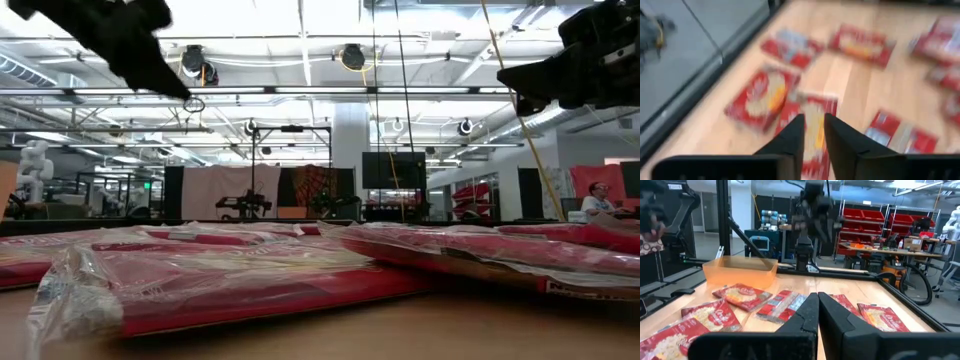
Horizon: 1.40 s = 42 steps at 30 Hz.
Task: Sort popcorn bags into baskets
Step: Put the red popcorn bag into the orange bin
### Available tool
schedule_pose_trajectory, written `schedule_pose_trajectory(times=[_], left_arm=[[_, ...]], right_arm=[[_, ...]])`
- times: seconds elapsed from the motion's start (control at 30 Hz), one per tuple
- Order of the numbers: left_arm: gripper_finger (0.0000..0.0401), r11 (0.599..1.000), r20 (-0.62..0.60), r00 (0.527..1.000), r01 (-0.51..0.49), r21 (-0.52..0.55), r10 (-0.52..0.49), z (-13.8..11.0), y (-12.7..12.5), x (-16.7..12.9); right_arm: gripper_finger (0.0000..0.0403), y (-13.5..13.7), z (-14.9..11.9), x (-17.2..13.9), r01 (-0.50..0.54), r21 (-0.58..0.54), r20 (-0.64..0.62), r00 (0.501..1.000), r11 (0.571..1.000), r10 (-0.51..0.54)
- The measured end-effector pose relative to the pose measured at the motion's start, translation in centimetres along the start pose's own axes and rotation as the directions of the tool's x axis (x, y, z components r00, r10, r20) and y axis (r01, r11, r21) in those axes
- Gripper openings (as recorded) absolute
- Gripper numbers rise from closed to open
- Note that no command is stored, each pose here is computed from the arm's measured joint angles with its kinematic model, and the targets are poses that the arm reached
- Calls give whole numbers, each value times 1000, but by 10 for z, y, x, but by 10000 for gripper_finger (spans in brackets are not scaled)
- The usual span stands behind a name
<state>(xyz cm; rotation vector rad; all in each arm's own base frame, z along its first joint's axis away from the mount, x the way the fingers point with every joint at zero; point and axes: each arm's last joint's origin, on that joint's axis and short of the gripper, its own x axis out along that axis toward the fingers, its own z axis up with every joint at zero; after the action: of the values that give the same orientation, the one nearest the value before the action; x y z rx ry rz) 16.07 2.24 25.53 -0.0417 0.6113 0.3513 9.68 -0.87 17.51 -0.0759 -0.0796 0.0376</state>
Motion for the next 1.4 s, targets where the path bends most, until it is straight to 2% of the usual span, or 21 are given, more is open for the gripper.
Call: schedule_pose_trajectory(times=[0.13,0.27,0.33,0.4,0.47,0.57,0.63,0.77,0.87,1.0,1.2,1.3,1.4], left_arm=[[142,1000,-183,983,-18,15,21,-11,-7,31],[194,998,-341,939,-53,-16,45,-24,-13,59],[217,997,-407,912,-69,-17,56,-31,-16,71],[237,997,-450,890,-81,-12,67,-37,-19,81],[254,995,-477,874,-98,16,94,-42,-22,89],[276,992,-495,860,-108,71,129,-48,-27,98],[288,990,-488,862,-108,93,140,-50,-32,102],[305,987,-456,878,-97,130,147,-51,-42,110],[305,983,-431,890,-87,161,150,-52,-46,118],[291,974,-444,875,-120,190,194,-58,-45,126],[263,973,-466,856,-168,156,222,-63,-43,132],[242,974,-472,855,-158,159,216,-63,-43,133],[204,974,-469,860,-124,189,201,-63,-44,134]], right_arm=[[0,0,0,0,0,-1,0,1000,1000,0],[0,0,0,0,-1,11,0,1000,1000,1],[0,0,0,0,-2,139,0,1000,990,2],[0,0,0,0,1,286,0,1000,958,-1],[0,-1,0,0,21,351,-1,1000,936,-22],[0,-2,0,0,87,358,-9,996,930,-90],[0,-3,-1,0,123,366,-21,992,922,-124],[0,-3,-3,0,129,425,-39,992,896,-124],[0,-3,-5,0,135,464,-57,991,876,-123],[0,-3,-6,0,143,475,-73,990,868,-123],[0,-3,-9,1,160,470,-105,987,868,-125],[0,-4,-11,2,194,465,-126,980,864,-152],[0,-5,-13,3,218,468,-149,975,857,-167]])
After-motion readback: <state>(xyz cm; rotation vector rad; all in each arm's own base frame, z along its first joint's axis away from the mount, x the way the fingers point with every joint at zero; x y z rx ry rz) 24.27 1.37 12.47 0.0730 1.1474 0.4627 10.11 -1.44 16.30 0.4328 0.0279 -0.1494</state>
